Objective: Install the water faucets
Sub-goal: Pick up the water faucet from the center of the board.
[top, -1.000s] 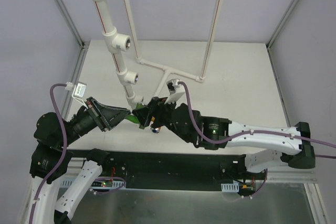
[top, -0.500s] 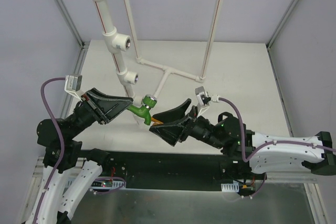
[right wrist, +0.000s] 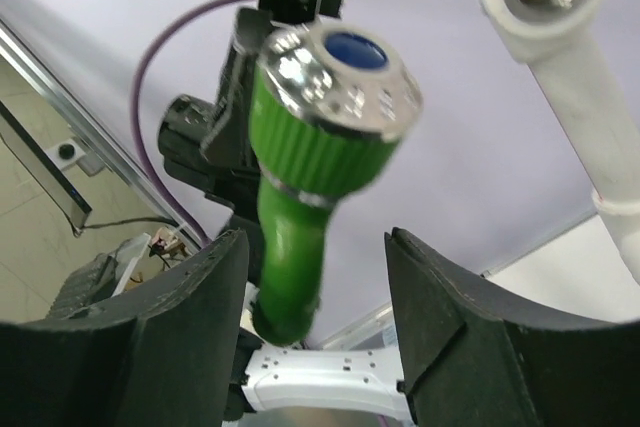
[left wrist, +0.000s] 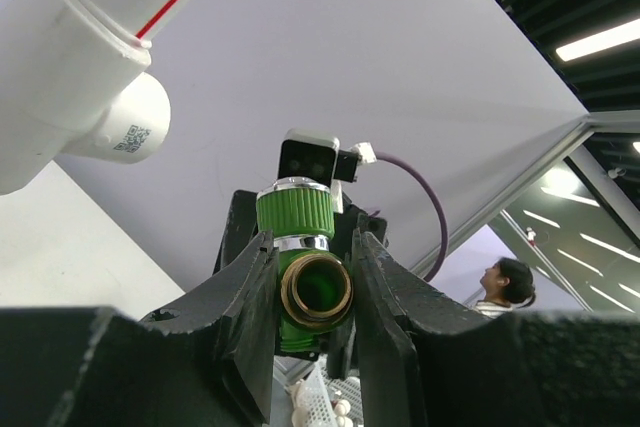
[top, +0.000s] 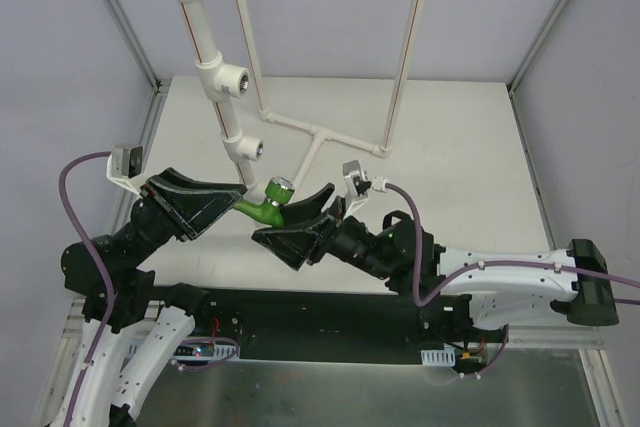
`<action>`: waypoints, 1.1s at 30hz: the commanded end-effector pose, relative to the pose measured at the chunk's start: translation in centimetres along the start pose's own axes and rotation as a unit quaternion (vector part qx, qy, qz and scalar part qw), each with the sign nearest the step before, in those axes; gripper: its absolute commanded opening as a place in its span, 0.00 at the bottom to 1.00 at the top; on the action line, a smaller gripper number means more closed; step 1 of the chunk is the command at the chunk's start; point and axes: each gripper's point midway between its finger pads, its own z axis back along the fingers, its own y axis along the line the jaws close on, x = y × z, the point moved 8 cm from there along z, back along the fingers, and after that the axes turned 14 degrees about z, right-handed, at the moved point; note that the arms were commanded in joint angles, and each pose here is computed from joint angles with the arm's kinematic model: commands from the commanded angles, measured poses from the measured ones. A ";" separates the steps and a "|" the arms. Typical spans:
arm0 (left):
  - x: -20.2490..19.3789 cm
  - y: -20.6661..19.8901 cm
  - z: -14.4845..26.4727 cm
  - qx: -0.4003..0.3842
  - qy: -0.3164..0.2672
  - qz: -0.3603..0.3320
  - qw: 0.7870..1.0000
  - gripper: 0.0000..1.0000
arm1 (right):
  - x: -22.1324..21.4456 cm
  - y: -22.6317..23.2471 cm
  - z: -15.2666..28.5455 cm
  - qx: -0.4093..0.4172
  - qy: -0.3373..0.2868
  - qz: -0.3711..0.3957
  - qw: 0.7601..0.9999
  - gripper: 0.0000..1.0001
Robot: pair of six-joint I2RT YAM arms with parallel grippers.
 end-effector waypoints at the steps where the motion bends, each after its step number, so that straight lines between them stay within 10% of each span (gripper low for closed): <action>1: -0.1 -1.5 0.2 -0.042 -0.002 -0.016 0.999 0.00 | 5.3 2.5 -1.6 0.040 -0.093 -0.012 0.995 0.63; 25: -0.4 -0.8 0.5 -0.057 0.003 -0.011 0.998 0.00 | 6.0 2.9 -4.0 0.056 -0.100 -0.054 0.992 0.47; 33: -0.5 -0.3 0.5 -0.056 0.012 -0.012 0.998 0.00 | 6.1 2.9 -4.2 0.070 -0.100 -0.073 0.990 0.15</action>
